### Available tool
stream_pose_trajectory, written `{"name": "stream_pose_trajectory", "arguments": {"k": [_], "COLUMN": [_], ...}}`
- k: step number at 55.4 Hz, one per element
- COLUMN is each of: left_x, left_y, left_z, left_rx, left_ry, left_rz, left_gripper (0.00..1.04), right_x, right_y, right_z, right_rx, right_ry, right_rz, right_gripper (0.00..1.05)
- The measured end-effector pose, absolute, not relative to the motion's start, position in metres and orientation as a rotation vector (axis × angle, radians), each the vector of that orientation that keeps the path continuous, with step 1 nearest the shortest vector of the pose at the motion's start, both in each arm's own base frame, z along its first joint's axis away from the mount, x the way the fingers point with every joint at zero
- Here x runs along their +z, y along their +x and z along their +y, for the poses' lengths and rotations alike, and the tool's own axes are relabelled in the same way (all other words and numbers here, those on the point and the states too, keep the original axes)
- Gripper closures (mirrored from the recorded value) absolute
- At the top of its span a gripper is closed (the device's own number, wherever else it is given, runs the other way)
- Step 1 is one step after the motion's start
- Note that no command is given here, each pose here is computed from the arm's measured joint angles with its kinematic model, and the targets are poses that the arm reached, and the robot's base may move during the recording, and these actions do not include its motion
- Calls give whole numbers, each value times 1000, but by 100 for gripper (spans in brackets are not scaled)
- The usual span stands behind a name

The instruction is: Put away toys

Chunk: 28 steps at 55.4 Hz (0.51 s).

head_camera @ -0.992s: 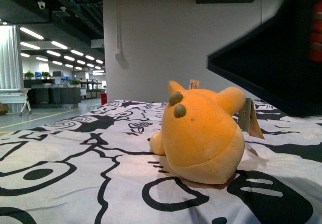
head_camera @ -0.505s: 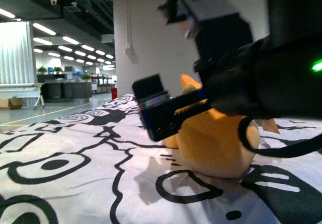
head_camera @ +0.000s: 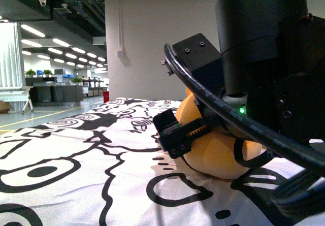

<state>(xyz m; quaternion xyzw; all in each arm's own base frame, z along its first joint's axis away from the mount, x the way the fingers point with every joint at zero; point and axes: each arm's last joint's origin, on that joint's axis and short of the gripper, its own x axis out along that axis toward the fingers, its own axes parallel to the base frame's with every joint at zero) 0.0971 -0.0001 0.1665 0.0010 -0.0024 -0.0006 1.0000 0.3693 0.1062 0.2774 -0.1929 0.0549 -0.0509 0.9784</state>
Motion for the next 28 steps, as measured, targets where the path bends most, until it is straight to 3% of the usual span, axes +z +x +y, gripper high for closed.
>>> {"name": "stream_pose_trajectory", "arguments": {"k": [11, 28], "left_x": [167, 167], "left_y": [97, 97], "left_z": [0, 0], "left_rx": [-1, -1], "left_ry": [2, 2], "left_rz": [-5, -5], "left_gripper": [6, 6], "right_x": [267, 271], "right_y": [373, 365], "right_z": [88, 83], "right_rx": [-84, -25], "right_ry": [-338, -241], "right_rz": [207, 214], "right_gripper": [1, 41]}}
